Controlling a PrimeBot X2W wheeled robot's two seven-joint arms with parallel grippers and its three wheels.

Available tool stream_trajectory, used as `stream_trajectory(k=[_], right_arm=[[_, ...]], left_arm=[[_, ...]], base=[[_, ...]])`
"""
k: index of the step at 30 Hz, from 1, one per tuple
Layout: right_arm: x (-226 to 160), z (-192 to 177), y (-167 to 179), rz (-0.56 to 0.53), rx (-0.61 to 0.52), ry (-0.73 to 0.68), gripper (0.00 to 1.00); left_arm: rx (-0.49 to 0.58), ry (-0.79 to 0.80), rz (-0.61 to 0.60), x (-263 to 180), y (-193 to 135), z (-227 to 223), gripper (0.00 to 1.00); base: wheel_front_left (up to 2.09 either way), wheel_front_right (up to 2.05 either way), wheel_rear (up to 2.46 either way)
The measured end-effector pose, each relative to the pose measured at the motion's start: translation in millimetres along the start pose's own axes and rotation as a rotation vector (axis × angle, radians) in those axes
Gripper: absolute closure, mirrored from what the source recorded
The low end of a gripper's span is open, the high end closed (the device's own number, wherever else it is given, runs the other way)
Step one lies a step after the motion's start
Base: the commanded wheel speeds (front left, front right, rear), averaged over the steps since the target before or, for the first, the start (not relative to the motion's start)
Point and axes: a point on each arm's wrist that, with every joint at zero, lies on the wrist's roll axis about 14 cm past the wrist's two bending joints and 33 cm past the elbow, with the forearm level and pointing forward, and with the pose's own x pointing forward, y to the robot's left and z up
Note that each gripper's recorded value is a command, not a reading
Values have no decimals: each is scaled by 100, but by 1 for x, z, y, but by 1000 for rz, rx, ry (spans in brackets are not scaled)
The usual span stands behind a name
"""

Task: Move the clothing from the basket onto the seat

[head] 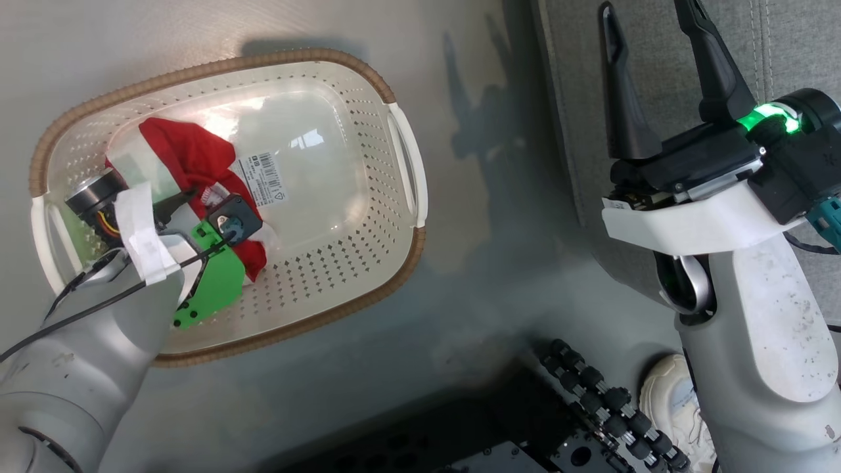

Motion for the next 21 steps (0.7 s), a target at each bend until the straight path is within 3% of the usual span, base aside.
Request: stream_trajectory(k=[7,21], right_arm=[[-1,-14,-5,-13,-3,29,0],[-1,-32,-9,-18,-15,56,0]], left_arm=[[20,131,-57,14,-15,-26,0],[19,219,-114,32,-31,-39,0]], base=[[0,0,0],[0,0,0]])
